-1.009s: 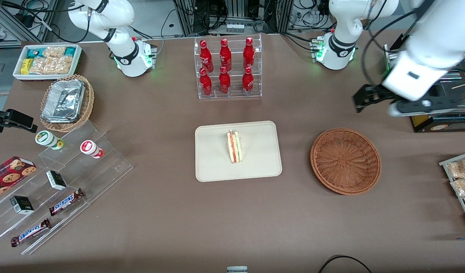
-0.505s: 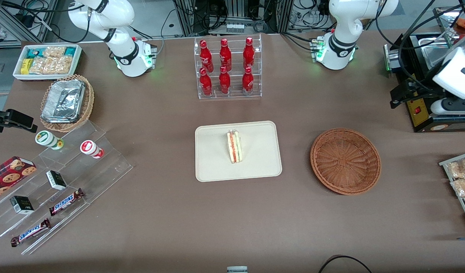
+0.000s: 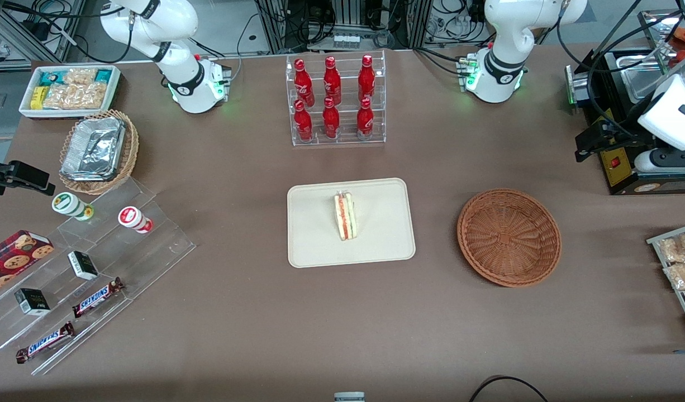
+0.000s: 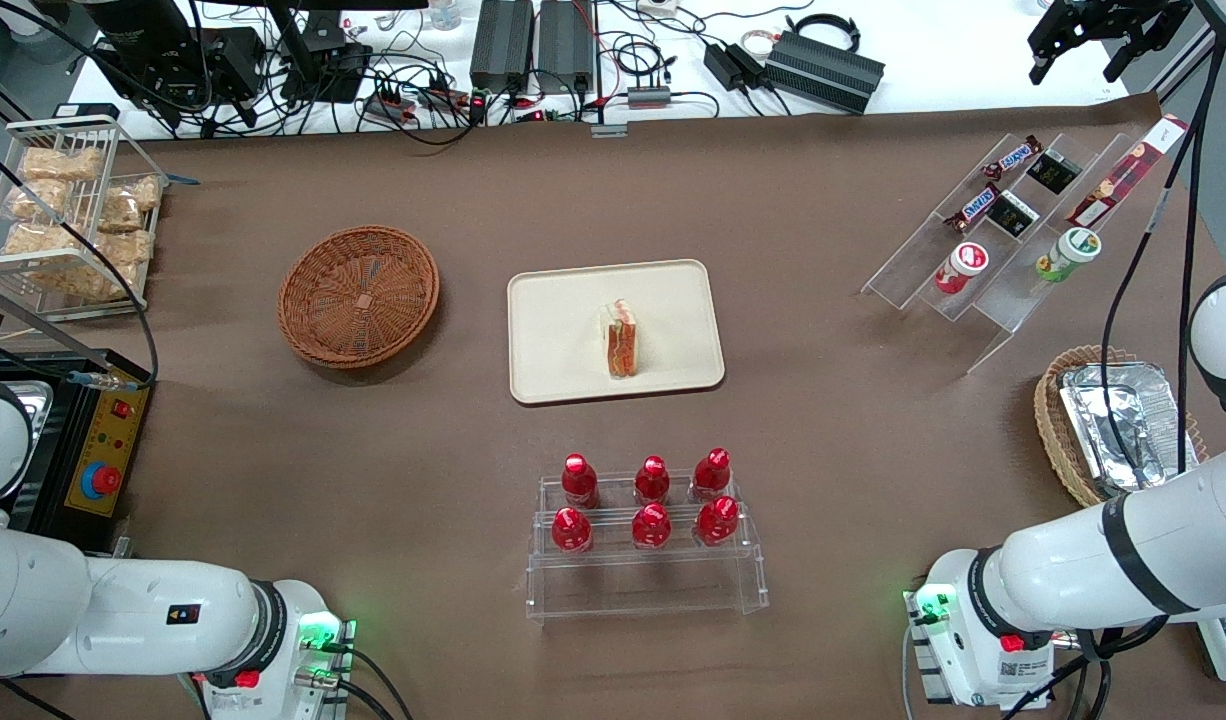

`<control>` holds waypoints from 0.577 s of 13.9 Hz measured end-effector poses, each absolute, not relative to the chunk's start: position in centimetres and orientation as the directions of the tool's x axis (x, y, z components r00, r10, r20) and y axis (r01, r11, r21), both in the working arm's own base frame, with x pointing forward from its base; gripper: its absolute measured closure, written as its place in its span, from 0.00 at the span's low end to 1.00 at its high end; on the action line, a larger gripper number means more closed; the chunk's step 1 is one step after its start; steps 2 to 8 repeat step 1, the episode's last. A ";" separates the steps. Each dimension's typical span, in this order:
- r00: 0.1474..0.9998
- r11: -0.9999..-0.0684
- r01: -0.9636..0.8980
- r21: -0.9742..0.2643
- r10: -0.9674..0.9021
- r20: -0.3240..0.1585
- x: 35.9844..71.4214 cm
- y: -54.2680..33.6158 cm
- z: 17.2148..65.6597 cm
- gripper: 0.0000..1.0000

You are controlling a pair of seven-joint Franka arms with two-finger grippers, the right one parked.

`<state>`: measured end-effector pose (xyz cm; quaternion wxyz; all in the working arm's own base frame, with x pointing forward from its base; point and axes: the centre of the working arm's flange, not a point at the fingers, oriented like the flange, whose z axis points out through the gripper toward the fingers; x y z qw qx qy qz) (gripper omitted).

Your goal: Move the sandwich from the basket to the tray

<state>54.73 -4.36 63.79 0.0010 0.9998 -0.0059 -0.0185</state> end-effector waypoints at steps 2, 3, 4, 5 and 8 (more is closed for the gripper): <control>0.999 -1.000 -0.005 0.002 -0.005 -0.037 54.8 -4.0 63.8 0.00; 0.999 -1.000 -0.005 0.002 -0.005 -0.037 54.8 -4.0 63.8 0.00; 0.999 -1.000 -0.005 0.002 -0.005 -0.037 54.8 -4.0 63.8 0.00; 0.999 -1.000 -0.005 0.002 -0.005 -0.037 54.8 -4.0 63.8 0.00; 0.999 -1.000 -0.005 0.002 -0.005 -0.037 54.8 -4.0 63.8 0.00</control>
